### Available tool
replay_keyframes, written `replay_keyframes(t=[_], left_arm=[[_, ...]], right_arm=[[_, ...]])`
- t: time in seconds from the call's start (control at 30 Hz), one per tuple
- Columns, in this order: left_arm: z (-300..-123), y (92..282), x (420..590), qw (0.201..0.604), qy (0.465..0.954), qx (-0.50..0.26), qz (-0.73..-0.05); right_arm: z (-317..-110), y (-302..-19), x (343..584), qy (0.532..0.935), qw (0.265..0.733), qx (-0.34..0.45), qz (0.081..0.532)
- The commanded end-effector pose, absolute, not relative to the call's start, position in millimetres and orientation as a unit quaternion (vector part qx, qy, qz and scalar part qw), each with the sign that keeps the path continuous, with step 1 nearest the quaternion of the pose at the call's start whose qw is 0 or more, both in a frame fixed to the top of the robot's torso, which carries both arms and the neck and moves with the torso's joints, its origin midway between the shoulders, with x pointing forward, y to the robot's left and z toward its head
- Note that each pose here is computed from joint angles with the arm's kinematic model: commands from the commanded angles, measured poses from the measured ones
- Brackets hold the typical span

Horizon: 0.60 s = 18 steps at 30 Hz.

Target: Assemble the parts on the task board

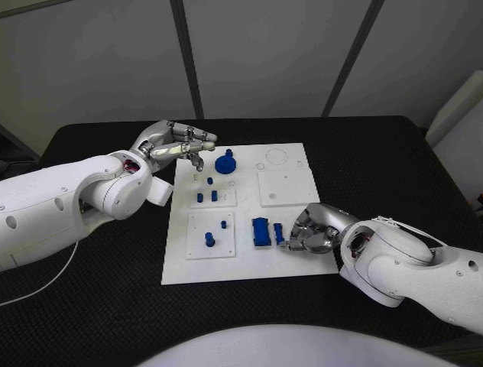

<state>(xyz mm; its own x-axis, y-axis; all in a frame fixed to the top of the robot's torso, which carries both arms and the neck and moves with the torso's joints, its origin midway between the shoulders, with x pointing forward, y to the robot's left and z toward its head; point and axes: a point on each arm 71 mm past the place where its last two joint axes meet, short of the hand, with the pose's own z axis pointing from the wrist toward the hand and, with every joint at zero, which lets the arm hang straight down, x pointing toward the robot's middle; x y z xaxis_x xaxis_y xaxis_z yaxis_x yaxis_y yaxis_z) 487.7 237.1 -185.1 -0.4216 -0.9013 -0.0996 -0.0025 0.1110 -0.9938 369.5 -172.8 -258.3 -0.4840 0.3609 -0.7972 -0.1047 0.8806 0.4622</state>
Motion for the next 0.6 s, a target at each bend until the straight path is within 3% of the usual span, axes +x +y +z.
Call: replay_keyframes(t=[0.03, 0.6], left_arm=[[-184.2, 236.2, 487.6, 0.397, 0.629, -0.358, -0.565], [-185.6, 236.7, 488.6, 0.395, 0.631, -0.359, -0.563]], right_arm=[[-259.3, -171.6, 369.2, 0.835, 0.497, 0.066, 0.228], [-257.3, -168.2, 364.6, 0.839, 0.488, 0.051, 0.237]])
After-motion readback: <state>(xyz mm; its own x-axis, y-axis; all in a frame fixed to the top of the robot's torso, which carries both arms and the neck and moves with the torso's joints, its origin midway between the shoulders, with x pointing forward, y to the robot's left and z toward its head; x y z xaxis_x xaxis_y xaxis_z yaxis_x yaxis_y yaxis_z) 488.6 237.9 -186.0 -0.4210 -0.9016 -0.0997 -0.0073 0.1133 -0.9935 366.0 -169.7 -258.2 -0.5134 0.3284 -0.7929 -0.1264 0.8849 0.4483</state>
